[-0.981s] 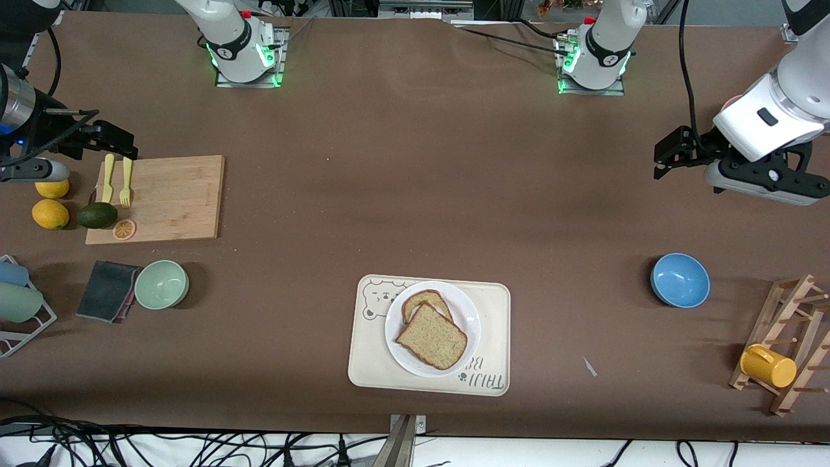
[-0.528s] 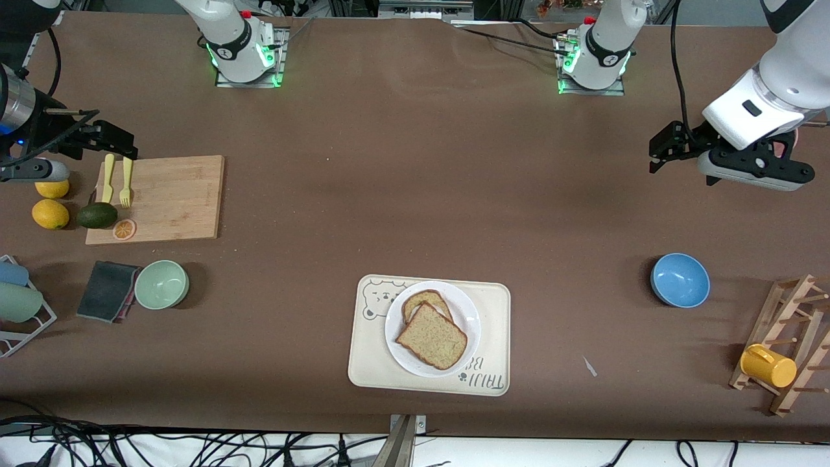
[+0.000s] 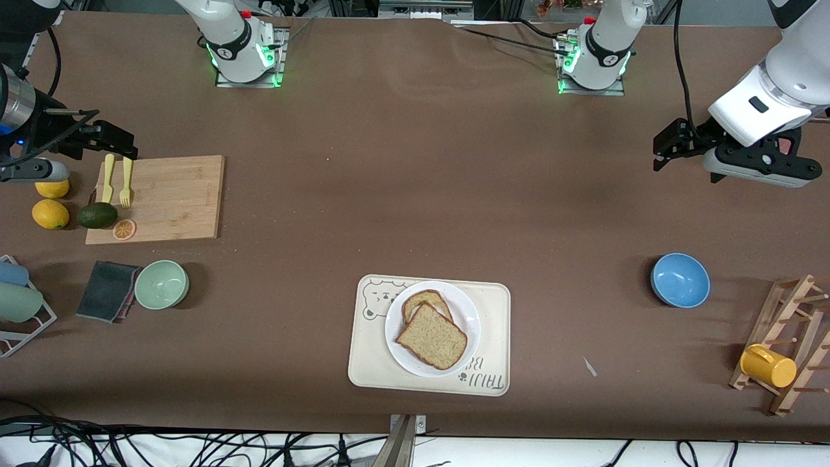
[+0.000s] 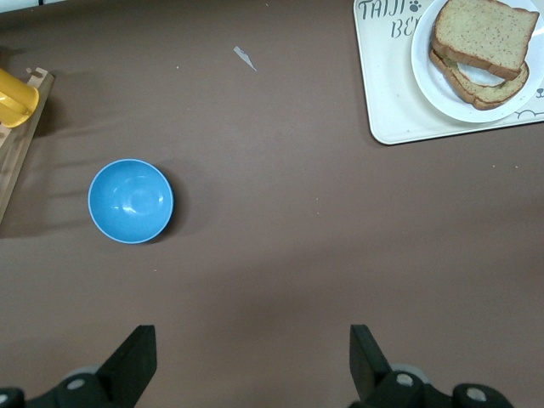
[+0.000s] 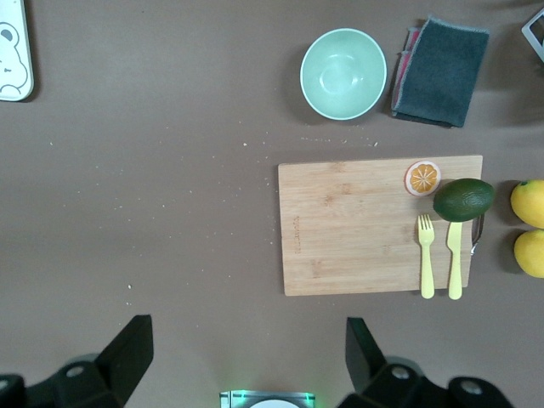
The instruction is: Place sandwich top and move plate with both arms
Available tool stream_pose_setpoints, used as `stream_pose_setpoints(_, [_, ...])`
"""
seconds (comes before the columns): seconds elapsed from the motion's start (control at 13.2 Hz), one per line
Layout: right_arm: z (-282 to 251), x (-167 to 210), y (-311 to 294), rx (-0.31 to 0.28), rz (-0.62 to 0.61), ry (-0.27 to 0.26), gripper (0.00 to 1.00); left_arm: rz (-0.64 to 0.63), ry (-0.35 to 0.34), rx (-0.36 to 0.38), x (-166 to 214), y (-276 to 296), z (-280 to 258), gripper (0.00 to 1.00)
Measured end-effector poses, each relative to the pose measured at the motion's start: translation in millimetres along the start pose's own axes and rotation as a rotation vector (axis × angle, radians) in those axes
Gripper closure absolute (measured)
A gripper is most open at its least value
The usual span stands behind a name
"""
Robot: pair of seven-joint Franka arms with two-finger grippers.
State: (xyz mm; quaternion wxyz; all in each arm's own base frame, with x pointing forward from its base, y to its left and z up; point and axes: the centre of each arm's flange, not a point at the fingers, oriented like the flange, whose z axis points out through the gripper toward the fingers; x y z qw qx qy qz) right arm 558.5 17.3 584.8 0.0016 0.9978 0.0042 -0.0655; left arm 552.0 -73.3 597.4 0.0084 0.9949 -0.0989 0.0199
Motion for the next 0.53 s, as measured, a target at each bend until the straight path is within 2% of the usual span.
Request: stream_pose_setpoints(0.53, [0, 0, 0, 0.0, 0.0, 0.0, 0.0, -0.022, 0.001, 0.001, -3, -10, -7, 0.0])
